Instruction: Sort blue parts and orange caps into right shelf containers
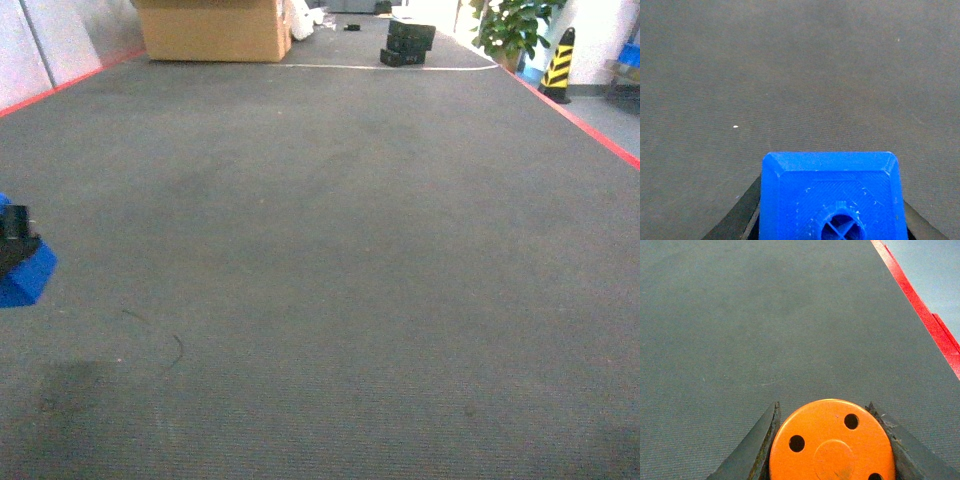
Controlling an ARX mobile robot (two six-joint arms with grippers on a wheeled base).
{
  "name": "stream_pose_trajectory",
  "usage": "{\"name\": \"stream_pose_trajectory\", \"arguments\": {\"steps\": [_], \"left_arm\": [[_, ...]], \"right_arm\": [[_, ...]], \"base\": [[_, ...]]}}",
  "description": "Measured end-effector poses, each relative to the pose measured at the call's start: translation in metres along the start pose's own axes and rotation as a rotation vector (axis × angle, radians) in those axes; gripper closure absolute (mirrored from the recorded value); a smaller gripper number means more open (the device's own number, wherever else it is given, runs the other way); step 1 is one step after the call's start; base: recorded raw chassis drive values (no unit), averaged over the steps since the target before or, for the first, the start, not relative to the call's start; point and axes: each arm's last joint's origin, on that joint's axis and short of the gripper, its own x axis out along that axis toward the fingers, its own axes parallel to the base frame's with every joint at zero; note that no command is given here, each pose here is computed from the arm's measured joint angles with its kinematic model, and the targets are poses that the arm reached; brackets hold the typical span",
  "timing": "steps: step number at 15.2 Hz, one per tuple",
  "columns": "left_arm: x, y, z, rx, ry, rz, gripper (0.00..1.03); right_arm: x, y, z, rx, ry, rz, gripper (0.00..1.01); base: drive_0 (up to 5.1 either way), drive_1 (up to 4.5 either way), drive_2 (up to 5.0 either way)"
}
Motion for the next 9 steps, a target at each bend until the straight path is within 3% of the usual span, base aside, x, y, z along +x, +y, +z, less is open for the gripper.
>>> {"name": "stream_pose_trajectory", "arguments": {"steps": [2,3,5,9], "left_arm": [[-0.065,0.008,-0.019,0.015,-0.071,0.007,0.58],[-0.079,0.01,-0.023,0.032,-0.116,0.024,0.58],[-0.087,0.01,-0.014,0.038,-0.185,0.031,0.58],[-0.085,0.01,-0.016,0.052,-0.165,0.033,0.58]], "right_arm": [[0.0,0.0,0.0,0.0,0.0,0.0,0.57],[0.0,0.0,0.0,0.0,0.0,0.0,0.57],[0.0,0.0,0.0,0.0,0.0,0.0,0.57],[0.0,0.0,0.0,0.0,0.0,0.0,0.57]], "base": [[0.0,0.0,0.0],[0.0,0.0,0.0],[0.0,0.0,0.0],[0.0,0.0,0.0]]}}
